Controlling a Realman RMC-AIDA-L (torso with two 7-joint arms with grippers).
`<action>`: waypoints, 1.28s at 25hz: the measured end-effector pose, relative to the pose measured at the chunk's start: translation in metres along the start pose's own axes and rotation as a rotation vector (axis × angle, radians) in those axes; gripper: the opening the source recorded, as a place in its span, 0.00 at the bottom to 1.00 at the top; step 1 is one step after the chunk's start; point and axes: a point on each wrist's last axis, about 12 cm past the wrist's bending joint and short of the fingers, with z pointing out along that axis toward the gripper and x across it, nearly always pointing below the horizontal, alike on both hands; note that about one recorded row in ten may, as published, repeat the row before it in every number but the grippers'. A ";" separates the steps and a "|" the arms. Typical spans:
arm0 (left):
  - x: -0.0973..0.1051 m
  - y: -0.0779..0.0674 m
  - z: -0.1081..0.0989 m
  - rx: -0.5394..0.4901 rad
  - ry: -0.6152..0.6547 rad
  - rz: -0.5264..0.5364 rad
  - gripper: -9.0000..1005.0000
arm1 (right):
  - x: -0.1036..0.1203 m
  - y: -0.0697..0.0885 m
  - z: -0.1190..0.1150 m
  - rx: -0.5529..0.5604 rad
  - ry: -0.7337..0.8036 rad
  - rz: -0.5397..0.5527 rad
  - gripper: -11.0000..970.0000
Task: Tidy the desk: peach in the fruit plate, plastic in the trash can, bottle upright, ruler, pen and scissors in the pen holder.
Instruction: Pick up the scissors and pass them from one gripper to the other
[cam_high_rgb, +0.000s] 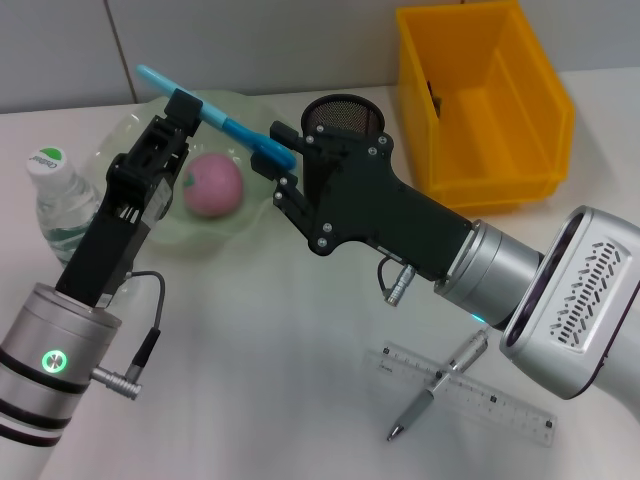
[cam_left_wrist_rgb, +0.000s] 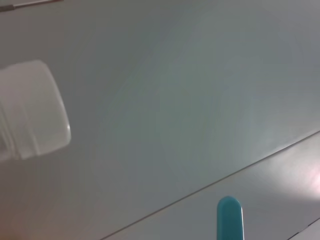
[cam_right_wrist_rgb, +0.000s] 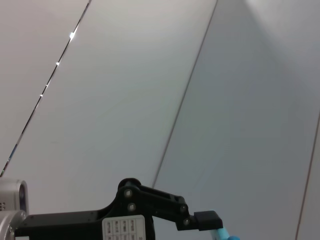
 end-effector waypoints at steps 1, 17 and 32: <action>0.000 0.000 0.000 0.001 0.003 -0.001 0.26 | 0.000 0.000 0.000 -0.001 0.000 0.000 0.27; 0.001 0.000 -0.001 0.002 0.007 -0.013 0.27 | -0.001 0.003 -0.002 -0.017 -0.007 0.013 0.10; -0.002 0.000 -0.004 0.005 0.002 0.002 0.28 | -0.003 0.002 -0.004 0.002 -0.023 0.014 0.10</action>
